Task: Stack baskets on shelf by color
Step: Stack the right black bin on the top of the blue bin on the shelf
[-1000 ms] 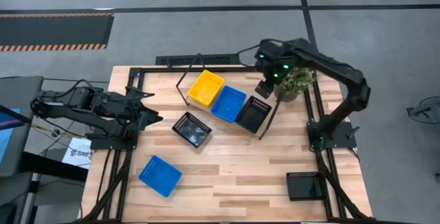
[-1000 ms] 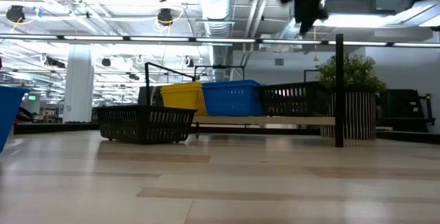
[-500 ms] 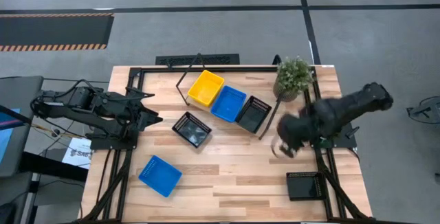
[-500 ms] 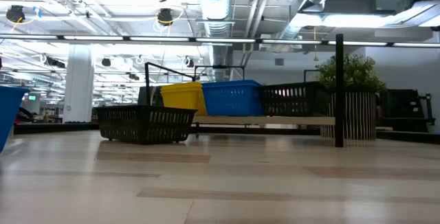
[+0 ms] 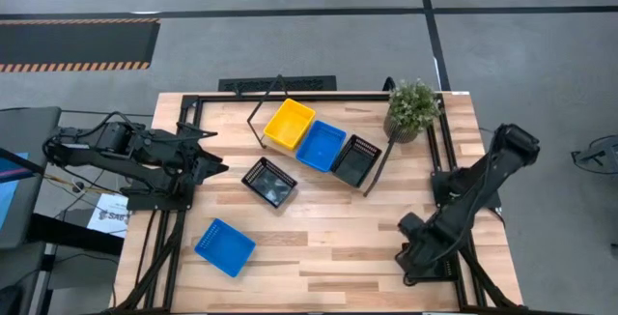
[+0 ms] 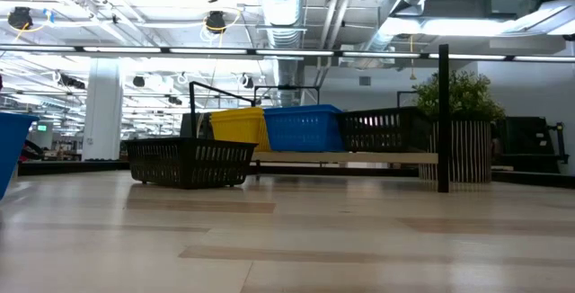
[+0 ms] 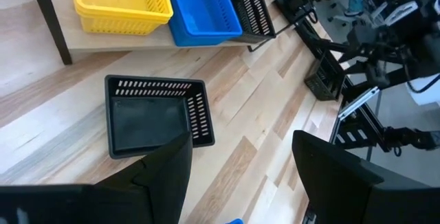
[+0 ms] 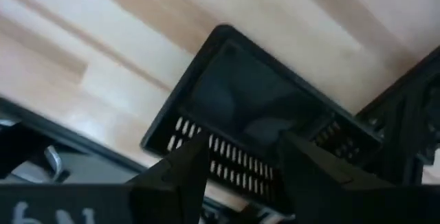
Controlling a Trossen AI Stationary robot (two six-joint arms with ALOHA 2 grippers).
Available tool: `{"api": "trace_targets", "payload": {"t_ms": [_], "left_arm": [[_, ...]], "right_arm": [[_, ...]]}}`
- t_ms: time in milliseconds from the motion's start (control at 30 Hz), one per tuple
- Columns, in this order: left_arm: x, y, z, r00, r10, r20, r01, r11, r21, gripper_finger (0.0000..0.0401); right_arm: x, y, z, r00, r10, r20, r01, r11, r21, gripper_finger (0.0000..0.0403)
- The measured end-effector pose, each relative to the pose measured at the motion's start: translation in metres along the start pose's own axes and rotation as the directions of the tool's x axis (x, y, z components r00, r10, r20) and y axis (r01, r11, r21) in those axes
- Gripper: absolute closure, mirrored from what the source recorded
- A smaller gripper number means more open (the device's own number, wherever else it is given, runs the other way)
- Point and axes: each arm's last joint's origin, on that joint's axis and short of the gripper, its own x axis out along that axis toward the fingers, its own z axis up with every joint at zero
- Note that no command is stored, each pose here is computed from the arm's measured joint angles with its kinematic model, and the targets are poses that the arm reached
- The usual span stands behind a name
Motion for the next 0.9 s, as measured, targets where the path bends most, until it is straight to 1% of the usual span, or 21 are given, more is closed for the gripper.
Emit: {"api": "trace_targets", "payload": {"t_ms": [133,233,400,500,633,767,900], "left_arm": [[0.0,0.0,0.0,1.0,0.0,0.0,0.0,1.0,0.0,0.0163],[0.0,0.0,0.0,1.0,0.002,-0.001,-0.002,1.0,0.0,0.0163],[0.0,0.001,0.0,1.0,0.007,-0.004,-0.007,1.0,0.001,0.0163],[0.0,0.001,0.0,1.0,0.007,-0.003,-0.007,1.0,0.001,0.0163],[0.0,0.001,0.0,1.0,0.007,-0.003,-0.007,1.0,0.001,0.0163],[0.0,0.001,0.0,1.0,0.007,-0.003,-0.007,1.0,0.002,0.0163],[0.0,0.001,0.0,1.0,0.007,-0.003,-0.007,1.0,0.005,0.0163]], "right_arm": [[0.013,0.015,-0.001,0.999,0.03,-0.044,-0.03,1.0,-0.001,0.0209],[0.027,0.026,-0.001,0.998,0.045,-0.054,-0.046,0.999,-0.013,0.0211],[0.048,0.046,0.008,0.994,0.091,-0.058,-0.097,0.991,-0.094,0.0217],[0.052,0.061,0.019,0.982,0.181,-0.063,-0.189,0.967,-0.169,0.022],[0.046,0.082,0.036,0.951,0.304,-0.058,-0.308,0.912,-0.271,0.0227],[0.032,0.093,0.047,0.933,0.358,-0.034,-0.347,0.875,-0.338,0.0236],[0.007,0.098,0.052,0.902,0.432,0.013,-0.398,0.843,-0.362,0.0245]]}}
